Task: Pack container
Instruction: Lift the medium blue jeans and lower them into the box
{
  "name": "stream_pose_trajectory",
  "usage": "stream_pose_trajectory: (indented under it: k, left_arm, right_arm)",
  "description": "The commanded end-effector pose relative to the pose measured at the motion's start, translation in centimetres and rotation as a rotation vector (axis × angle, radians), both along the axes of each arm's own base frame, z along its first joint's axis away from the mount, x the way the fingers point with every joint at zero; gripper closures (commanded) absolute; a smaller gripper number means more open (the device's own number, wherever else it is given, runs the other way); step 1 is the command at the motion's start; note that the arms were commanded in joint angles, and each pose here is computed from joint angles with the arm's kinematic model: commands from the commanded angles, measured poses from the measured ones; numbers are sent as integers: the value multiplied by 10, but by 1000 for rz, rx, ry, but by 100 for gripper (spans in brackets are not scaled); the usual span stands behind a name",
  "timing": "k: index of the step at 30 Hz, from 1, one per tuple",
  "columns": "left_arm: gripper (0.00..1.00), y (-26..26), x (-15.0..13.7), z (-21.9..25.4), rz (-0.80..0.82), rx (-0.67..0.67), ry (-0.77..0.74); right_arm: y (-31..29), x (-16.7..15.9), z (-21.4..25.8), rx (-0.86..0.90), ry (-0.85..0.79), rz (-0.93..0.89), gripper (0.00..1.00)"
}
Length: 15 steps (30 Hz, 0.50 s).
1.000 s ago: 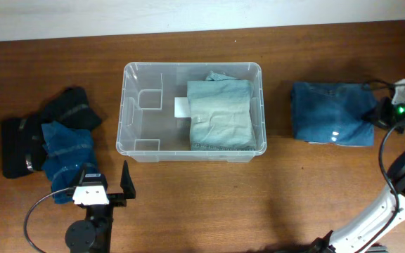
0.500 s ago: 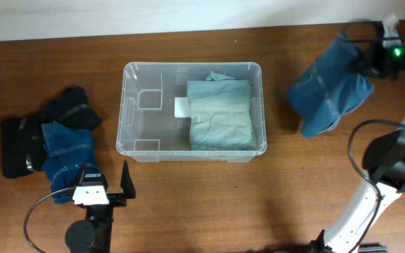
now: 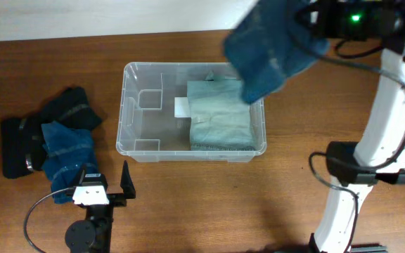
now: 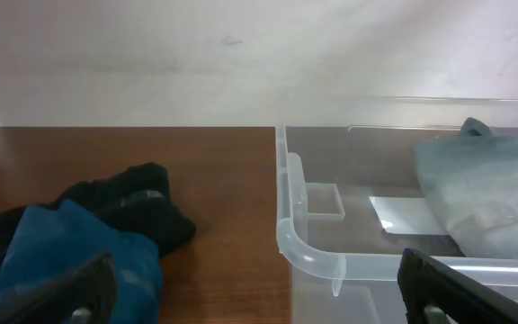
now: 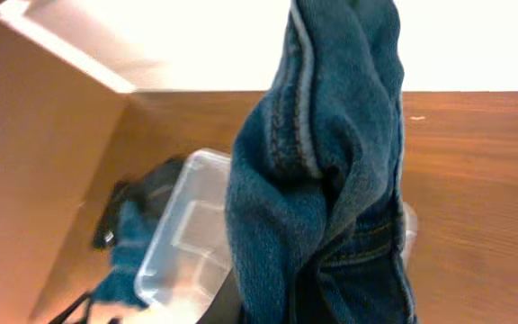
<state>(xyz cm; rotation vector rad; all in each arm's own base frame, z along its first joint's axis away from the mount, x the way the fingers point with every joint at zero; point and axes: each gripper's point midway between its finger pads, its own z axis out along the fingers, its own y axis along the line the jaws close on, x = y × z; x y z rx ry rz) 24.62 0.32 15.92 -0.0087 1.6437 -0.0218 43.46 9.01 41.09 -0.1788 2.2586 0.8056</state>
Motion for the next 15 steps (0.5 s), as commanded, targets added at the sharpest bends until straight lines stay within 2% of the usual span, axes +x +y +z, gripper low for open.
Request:
stream_pose_trajectory:
  k: [1, 5, 8, 15]
  left_arm:
    - [1, -1, 0, -1, -5, 19, -1]
    - [1, -1, 0, -1, -5, 19, -1]
    - [1, -1, 0, -1, -5, 19, -1]
    - [1, -1, 0, -1, -5, 19, -1]
  right_arm:
    - [44, -34, 34, -12, -140, 167, 96]
    - [65, -37, 13, -165, -159, 237, 96]
    - [86, -42, 3, -258, -221, 363, 96]
    - [112, -44, -31, -419, -228, 511, 96]
